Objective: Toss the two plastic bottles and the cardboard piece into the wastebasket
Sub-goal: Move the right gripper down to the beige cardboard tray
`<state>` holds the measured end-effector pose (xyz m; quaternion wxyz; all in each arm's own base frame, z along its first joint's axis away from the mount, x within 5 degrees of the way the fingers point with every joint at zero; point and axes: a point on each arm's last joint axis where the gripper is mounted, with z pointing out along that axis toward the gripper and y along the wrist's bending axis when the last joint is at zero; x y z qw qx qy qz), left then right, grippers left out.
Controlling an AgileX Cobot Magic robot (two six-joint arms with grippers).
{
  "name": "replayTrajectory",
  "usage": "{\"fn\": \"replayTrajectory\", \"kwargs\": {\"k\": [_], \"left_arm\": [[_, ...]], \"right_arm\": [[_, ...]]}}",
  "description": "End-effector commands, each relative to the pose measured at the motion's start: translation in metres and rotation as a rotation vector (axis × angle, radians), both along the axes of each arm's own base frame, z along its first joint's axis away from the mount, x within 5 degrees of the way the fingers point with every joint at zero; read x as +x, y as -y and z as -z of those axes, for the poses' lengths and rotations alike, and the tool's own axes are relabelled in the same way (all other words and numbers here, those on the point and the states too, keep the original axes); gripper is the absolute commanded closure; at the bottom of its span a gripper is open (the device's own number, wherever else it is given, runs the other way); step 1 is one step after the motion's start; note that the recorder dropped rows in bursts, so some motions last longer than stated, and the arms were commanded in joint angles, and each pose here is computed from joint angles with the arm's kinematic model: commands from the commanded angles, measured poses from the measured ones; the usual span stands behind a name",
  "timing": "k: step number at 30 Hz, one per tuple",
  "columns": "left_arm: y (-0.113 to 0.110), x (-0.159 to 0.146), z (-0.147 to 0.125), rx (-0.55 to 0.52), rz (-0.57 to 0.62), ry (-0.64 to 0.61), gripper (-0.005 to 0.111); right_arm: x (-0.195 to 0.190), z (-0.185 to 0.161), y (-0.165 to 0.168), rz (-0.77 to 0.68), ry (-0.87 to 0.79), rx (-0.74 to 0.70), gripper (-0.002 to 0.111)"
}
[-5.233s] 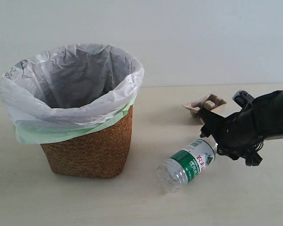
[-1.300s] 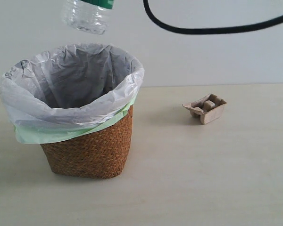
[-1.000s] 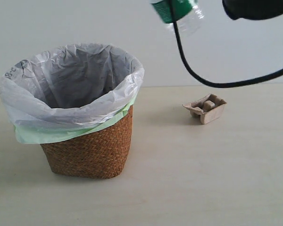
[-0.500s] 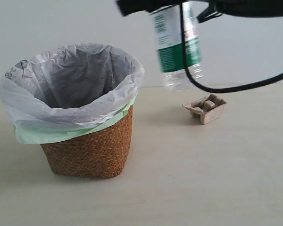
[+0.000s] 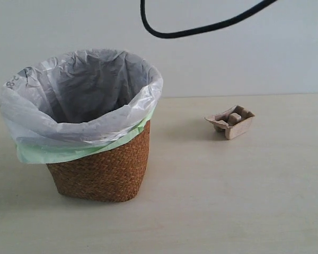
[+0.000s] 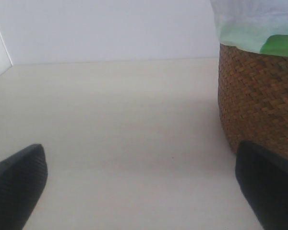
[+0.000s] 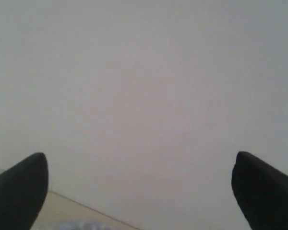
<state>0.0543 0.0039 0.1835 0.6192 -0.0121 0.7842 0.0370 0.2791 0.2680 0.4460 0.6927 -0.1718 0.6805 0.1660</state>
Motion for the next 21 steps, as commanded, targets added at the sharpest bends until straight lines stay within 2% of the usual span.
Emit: {"fn": "replayTrajectory", "kwargs": {"k": [1, 4, 6, 10, 15, 21], "left_arm": [[0.000, 0.000, -0.002, -0.009, 0.005, 0.015, -0.001], [0.000, 0.000, -0.002, -0.009, 0.005, 0.015, -0.001], [0.000, 0.000, -0.002, -0.009, 0.005, 0.015, -0.001], [0.000, 0.000, -0.002, -0.009, 0.005, 0.015, -0.001], [0.000, 0.000, -0.002, -0.009, 0.005, 0.015, -0.001], [0.000, 0.000, -0.002, -0.009, 0.005, 0.015, -0.001]], "right_arm": [[0.009, 0.017, 0.025, 0.287, -0.048, -0.135, 0.014], [0.013, 0.034, 0.046, 0.502, -0.095, -0.275, 0.014], [0.017, 0.047, 0.058, 0.579, -0.122, -0.358, 0.014], [0.033, 0.078, 0.090, 0.698, -0.205, -0.367, 0.014], [0.057, 0.126, 0.125, 0.636, -0.330, -0.209, 0.014], [0.092, 0.177, 0.156, 0.400, -0.587, 0.237, 0.014]]}}
